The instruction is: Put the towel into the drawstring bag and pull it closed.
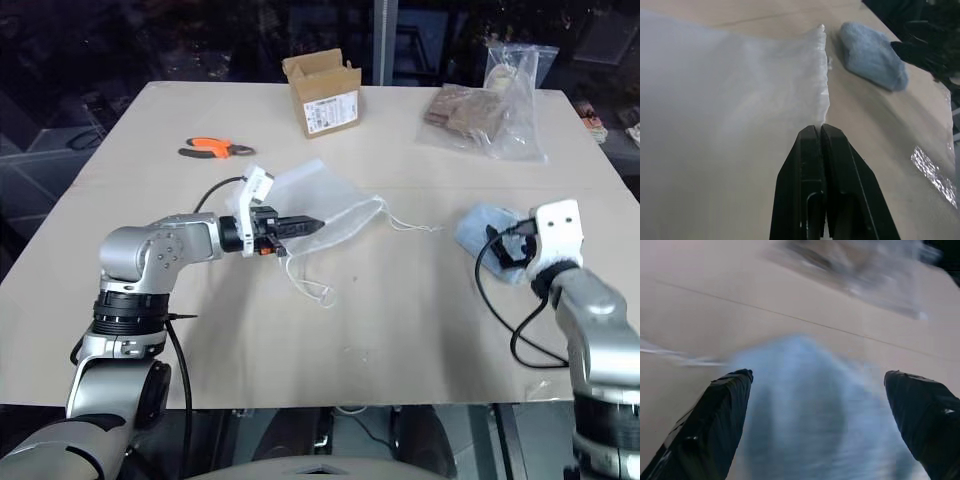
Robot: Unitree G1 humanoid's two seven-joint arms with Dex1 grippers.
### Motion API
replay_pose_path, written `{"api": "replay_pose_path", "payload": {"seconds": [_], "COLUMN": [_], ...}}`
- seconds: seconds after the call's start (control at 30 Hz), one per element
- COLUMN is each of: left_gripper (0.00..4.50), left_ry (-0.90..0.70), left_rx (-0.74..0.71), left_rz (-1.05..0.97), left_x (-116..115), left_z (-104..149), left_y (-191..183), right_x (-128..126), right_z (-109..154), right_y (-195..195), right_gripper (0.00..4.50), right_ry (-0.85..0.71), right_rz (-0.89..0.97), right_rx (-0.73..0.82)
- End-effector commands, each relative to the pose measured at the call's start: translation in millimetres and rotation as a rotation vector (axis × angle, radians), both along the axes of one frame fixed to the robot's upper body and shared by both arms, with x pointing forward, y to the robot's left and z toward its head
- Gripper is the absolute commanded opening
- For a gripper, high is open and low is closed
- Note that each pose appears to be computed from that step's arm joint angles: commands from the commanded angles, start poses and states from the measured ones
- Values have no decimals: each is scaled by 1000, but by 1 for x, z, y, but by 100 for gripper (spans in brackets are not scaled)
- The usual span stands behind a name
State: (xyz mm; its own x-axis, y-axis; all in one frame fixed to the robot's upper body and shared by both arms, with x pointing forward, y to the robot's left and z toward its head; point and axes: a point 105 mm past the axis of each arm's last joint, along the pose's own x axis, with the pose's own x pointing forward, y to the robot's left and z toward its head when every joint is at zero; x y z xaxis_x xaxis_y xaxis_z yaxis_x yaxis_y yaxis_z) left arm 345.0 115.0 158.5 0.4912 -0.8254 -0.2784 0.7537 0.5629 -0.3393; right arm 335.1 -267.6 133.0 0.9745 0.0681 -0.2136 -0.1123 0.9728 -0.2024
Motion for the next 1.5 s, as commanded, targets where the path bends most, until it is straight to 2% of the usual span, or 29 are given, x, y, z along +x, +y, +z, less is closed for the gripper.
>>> {"api": "replay_pose_path", "payload": {"seconds": [0.03, 0.13, 0.23, 0.4, 0.57, 0.73, 0.8, 0.87, 0.97, 1.13, 1.33, 1.5], "left_gripper": [4, 4, 4, 4, 4, 4, 4, 4, 4, 4, 4, 4], "left_ry": [-78, -94, -97, -78, -70, -72, -72, -74, -75, -73, -74, -80], "left_rx": [-29, -37, -49, -60, -61, -58, -57, -58, -58, -61, -61, -63], "left_rz": [-8, 9, 38, 53, 35, 23, 20, 21, 31, 36, 35, 41], "left_x": [-3, -4, -5, -10, -12, -12, -12, -13, -13, -15, -17, -18], "left_z": [17, 20, 21, 17, 15, 14, 14, 13, 13, 10, 7, 7], "left_y": [-6, -6, -3, -2, -7, -9, -10, -9, -8, -8, -8, -8], "right_x": [16, 18, 3, -19, -4, 16, 25, 34, 38, 45, 63, 54], "right_z": [-15, 2, 12, -6, -36, -48, -44, -29, -10, -2, -34, -75], "right_y": [-26, -36, -38, -22, -30, -36, -39, -40, -34, -41, -53, -49], "right_gripper": [450, 450, 450, 450, 450, 450, 450, 450, 450, 450, 450, 450], "right_ry": [100, 60, 59, 151, 219, 260, 240, 189, 152, 154, 307, 486], "right_rz": [-60, -81, -74, -14, -79, -60, -50, -16, 60, 56, 54, 59], "right_rx": [39, 123, 191, 195, 187, 141, 73, 5, -16, -67, -148, -54]}}
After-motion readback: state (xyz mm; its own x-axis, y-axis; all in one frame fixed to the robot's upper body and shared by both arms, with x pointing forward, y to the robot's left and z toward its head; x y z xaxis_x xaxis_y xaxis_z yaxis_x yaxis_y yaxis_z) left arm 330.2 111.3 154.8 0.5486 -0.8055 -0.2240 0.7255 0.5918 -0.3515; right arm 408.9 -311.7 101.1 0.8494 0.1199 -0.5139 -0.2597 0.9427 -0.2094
